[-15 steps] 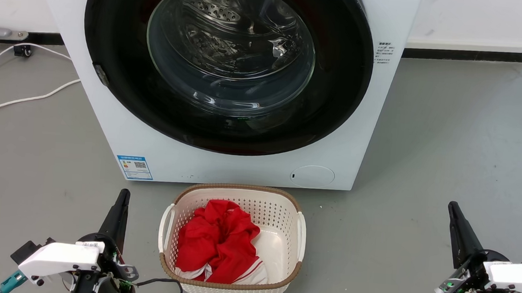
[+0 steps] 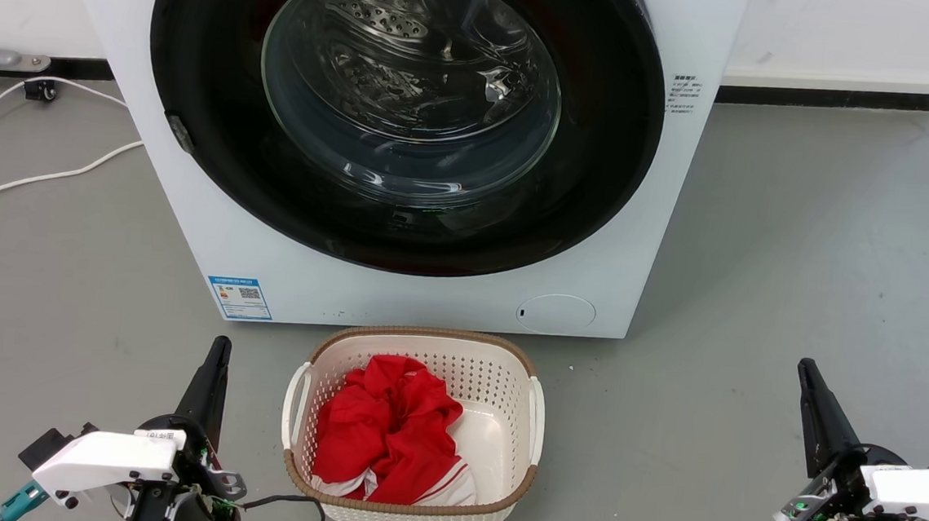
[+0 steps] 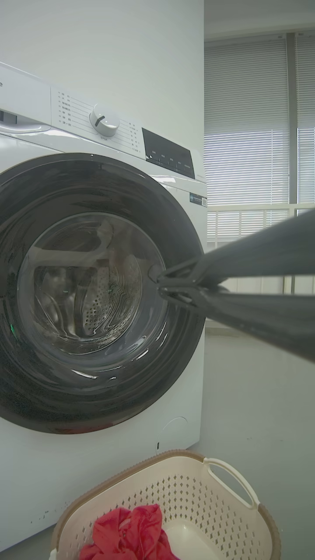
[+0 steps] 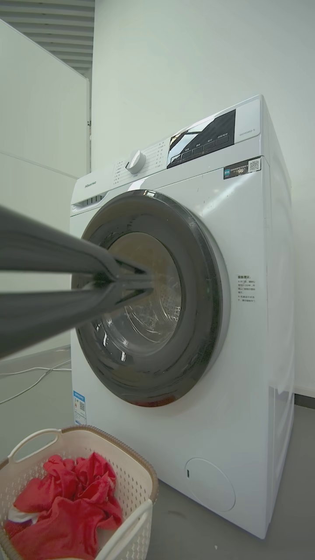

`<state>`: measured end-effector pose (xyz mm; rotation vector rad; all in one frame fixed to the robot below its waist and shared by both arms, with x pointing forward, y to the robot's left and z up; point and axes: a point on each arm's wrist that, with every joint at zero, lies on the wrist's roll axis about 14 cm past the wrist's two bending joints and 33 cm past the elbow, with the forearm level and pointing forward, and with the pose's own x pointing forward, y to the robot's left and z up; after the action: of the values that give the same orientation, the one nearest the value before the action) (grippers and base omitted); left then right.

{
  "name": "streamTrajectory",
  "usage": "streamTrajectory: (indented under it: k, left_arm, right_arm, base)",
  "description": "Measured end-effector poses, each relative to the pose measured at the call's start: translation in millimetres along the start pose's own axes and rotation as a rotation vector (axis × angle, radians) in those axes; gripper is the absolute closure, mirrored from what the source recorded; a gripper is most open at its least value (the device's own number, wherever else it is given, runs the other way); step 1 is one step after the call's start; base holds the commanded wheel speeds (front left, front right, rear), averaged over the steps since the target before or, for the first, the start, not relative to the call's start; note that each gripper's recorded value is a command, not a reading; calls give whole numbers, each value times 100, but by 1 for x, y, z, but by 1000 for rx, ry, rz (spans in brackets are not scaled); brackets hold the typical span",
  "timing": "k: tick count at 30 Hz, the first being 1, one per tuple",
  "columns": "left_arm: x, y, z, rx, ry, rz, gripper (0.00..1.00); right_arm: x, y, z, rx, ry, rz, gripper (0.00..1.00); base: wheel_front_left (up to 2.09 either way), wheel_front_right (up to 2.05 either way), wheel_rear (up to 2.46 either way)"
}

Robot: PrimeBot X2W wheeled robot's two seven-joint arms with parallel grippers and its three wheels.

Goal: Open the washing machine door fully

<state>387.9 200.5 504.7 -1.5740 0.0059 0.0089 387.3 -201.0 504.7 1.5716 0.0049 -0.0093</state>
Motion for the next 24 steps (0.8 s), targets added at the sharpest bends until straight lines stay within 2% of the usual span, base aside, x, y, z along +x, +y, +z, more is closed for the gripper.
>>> streamTrajectory:
  k: [13, 14, 18, 24]
  left_arm:
    - [0, 0, 0, -1, 1, 0, 100]
    - [-1, 2, -1, -2, 1, 6, 0]
    - [-7, 18, -2, -10, -4, 54, 0]
    - [-6, 14, -6, 23, -5, 41, 0]
  right_arm:
    - [0, 0, 0, 0, 1, 0, 100]
    - [-1, -2, 0, 1, 2, -6, 0]
    - [-9, -19, 1, 7, -8, -55, 0]
    - [-8, -15, 1, -20, -23, -43, 0]
  base:
    - [0, 0, 0]
    - [0, 0, 0]
    - [0, 0, 0]
    - [0, 0, 0]
